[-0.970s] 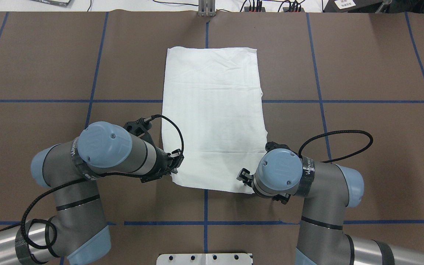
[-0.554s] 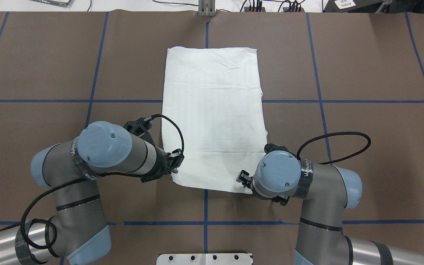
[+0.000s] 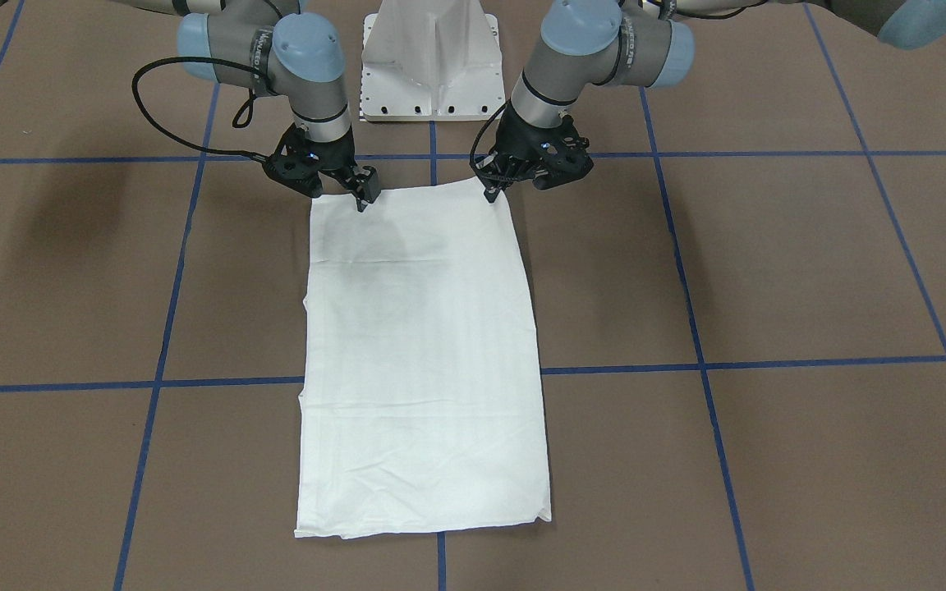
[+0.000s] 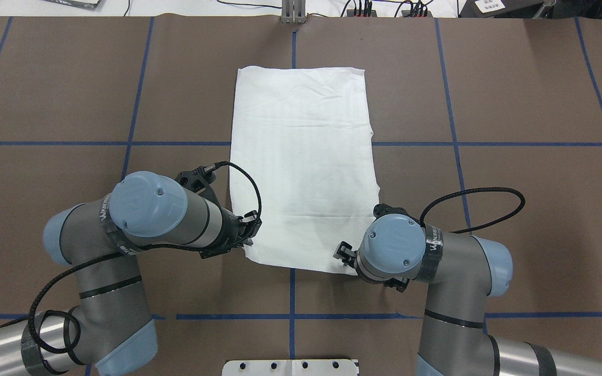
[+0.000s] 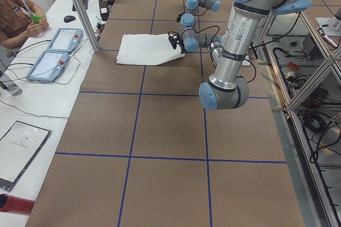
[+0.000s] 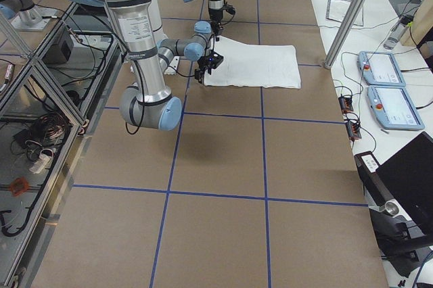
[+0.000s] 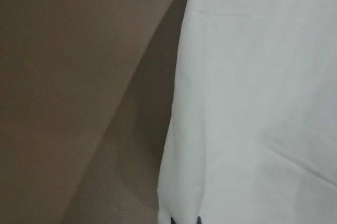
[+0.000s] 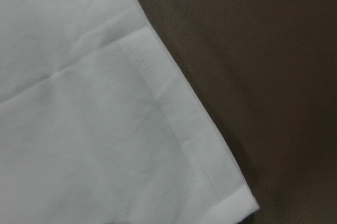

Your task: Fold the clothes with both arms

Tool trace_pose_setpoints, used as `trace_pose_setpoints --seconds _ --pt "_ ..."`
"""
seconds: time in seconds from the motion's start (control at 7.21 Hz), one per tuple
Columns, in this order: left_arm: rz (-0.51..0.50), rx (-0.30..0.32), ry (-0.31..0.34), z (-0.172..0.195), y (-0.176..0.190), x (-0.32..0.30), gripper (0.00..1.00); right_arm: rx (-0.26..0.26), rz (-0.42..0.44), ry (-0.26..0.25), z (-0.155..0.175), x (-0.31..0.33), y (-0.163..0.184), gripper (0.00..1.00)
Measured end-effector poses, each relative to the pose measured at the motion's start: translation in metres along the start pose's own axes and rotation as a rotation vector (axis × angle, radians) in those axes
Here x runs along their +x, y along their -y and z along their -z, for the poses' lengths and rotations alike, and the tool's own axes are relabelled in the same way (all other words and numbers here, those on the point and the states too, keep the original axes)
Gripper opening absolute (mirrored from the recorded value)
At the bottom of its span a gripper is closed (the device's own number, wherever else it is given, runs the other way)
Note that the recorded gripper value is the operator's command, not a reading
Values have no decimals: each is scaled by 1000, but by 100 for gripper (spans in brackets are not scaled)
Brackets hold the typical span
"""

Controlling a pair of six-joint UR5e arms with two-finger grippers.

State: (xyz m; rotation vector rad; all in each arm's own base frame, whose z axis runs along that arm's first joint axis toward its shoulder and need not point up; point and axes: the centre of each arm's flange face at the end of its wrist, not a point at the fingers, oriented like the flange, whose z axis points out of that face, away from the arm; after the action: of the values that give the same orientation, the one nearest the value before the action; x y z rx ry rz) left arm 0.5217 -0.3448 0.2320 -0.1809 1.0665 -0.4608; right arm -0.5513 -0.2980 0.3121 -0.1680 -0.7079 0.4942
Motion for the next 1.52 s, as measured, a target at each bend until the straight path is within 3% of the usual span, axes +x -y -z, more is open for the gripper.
trace_pose_setpoints --seconds 0.55,0.83,0.97,1.25,1.52 --pt "0 -1 2 -1 0 0 0 0 2 -7 -6 0 1 96" --pt "0 -1 2 -1 0 0 0 0 2 -6 -6 -1 1 32" --pt "0 -1 2 -1 0 0 0 0 1 -1 -5 -3 1 14" --pt "0 0 2 -1 0 0 0 -1 2 2 -3 -5 1 2" --pt "0 1 3 -2 0 -1 0 1 5 5 -2 -6 2 0"
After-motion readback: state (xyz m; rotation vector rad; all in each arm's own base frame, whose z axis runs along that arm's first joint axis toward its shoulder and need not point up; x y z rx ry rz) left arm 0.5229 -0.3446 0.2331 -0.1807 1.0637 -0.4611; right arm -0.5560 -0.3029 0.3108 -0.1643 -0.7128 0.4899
